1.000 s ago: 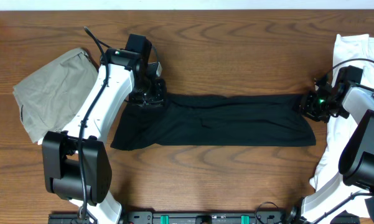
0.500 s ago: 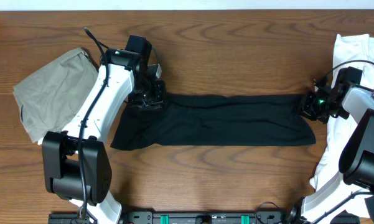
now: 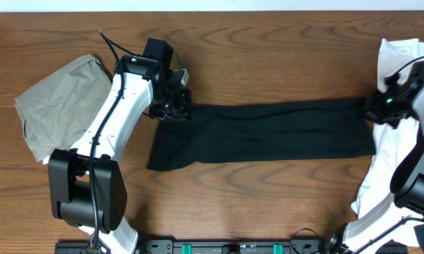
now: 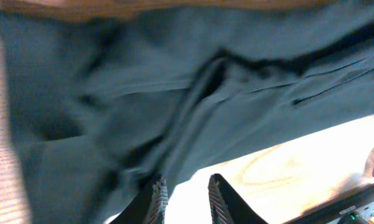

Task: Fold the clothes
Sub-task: 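Grasp the strip's right end with the right gripper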

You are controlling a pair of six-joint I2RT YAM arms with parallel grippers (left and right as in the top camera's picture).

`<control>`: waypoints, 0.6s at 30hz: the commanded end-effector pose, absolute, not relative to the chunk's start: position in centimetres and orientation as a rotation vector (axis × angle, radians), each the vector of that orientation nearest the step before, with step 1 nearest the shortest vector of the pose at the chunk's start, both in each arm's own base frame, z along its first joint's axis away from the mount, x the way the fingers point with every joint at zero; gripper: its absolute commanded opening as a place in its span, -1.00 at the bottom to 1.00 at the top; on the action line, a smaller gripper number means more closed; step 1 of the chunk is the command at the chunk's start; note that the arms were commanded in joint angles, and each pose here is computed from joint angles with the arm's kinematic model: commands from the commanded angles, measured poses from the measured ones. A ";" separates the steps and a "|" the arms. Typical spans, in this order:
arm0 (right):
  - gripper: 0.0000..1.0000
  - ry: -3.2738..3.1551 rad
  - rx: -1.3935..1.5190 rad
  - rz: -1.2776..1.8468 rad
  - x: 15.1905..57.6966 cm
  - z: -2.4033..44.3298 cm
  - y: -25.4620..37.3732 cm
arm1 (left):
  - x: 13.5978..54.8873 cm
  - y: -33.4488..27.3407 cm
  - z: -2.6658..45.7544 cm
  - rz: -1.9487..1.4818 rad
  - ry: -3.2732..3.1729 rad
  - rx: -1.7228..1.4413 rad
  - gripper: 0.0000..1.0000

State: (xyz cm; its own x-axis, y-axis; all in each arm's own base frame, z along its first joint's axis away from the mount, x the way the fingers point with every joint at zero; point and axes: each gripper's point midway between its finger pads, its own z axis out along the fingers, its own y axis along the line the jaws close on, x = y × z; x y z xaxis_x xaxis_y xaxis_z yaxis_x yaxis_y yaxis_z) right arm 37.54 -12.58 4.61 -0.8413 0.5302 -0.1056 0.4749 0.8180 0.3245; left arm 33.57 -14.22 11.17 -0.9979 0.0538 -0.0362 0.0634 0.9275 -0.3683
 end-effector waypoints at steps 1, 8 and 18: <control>-0.98 2.761 0.815 0.343 38.5 7.3 -14.9 | 33.5 -14.5 12.1 -0.603 3.027 0.142 -0.49; -0.98 2.822 0.760 0.366 38.5 9.6 -12.6 | 33.5 -14.5 12.1 -0.603 3.027 0.143 -0.48; -0.98 2.947 0.523 0.414 38.9 10.4 -2.8 | 33.5 -14.5 12.0 -0.603 3.031 0.142 -0.47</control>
